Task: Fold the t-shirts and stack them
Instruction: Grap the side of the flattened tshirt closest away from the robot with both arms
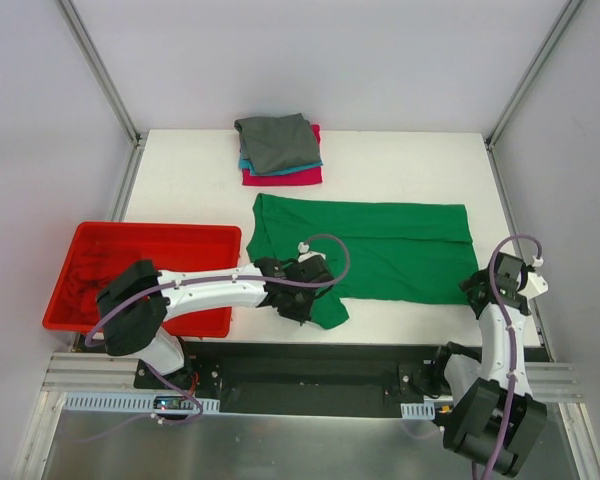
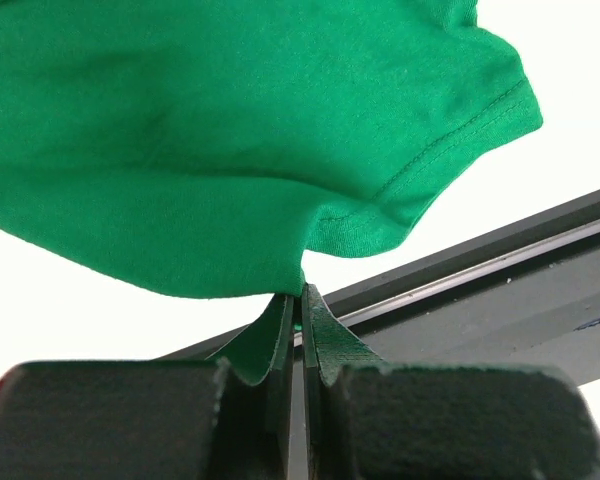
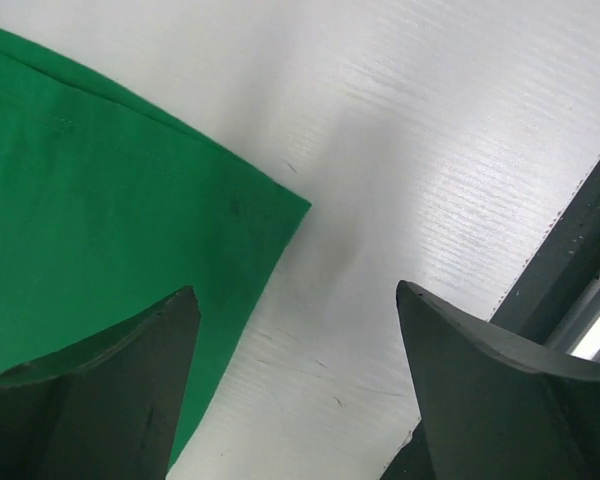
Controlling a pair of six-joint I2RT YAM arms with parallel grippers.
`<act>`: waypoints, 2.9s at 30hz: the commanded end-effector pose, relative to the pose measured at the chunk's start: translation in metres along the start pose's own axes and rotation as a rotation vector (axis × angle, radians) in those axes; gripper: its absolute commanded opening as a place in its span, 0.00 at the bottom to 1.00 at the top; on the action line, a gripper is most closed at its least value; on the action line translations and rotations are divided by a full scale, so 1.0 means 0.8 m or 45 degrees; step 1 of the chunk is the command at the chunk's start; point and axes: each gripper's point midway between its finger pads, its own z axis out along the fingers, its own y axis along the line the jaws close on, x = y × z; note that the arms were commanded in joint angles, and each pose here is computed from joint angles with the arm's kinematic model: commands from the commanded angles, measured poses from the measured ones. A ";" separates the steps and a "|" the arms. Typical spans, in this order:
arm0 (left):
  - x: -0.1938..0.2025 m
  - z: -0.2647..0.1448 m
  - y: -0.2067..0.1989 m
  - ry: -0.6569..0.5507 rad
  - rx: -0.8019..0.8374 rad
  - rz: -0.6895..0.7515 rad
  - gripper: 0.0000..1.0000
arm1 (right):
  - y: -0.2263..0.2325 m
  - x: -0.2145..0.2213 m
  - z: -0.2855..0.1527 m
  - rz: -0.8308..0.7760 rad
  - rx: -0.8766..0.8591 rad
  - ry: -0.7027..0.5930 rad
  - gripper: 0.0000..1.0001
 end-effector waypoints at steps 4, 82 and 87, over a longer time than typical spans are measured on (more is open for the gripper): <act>-0.022 -0.020 0.004 -0.084 0.002 -0.006 0.00 | -0.010 -0.002 0.023 0.037 0.104 0.021 0.63; -0.024 -0.019 0.041 -0.084 -0.033 -0.095 0.00 | 0.027 -0.008 0.068 -0.025 0.076 0.312 0.43; -0.029 -0.025 0.038 -0.090 0.002 -0.115 0.00 | 0.028 -0.009 0.064 -0.029 0.056 0.300 0.28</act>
